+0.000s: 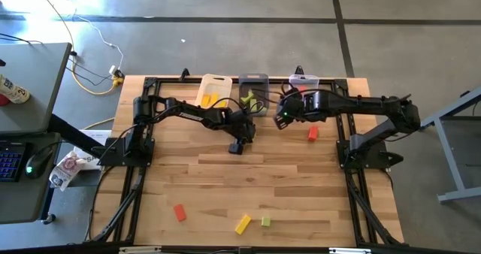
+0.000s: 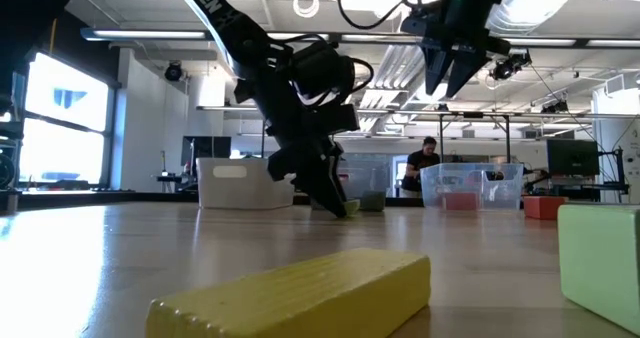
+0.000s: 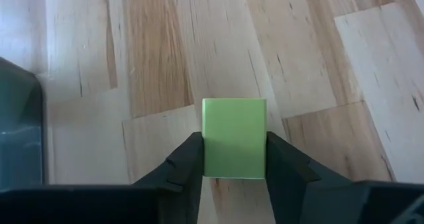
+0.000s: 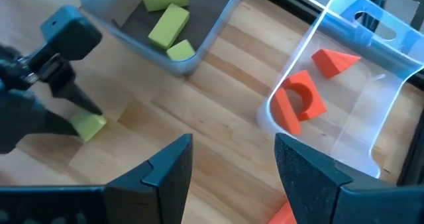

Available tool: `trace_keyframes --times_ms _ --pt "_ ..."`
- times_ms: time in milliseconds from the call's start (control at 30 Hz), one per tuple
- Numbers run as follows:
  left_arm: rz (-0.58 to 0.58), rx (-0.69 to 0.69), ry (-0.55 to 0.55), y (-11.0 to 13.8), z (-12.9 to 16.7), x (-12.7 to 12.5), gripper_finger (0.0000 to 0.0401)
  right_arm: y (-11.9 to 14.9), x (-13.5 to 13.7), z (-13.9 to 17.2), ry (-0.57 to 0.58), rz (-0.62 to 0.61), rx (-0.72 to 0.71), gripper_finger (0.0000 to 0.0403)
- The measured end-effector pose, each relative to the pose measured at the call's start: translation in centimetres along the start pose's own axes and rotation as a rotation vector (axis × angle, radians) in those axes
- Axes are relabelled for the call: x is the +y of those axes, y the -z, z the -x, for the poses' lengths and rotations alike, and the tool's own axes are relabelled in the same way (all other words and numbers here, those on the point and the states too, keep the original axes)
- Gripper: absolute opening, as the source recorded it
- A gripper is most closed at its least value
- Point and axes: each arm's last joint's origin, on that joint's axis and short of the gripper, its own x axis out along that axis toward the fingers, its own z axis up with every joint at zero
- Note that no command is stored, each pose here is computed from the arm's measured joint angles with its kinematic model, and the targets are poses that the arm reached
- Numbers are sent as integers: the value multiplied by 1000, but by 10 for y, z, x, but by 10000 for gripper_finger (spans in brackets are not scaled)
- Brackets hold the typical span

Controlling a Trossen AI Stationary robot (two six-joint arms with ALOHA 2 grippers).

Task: Sort & place blocks by color
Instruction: Put the green block into the black bin

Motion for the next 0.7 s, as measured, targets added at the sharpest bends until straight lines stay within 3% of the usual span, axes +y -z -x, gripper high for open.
trace_keyframes --times_ms 433,700 --pt "16 -53 -52 -12 31 7 103 28 25 19 -84 26 -3 201" --pt "40 -128 -136 -20 62 24 104 46 37 31 -128 29 -9 201"
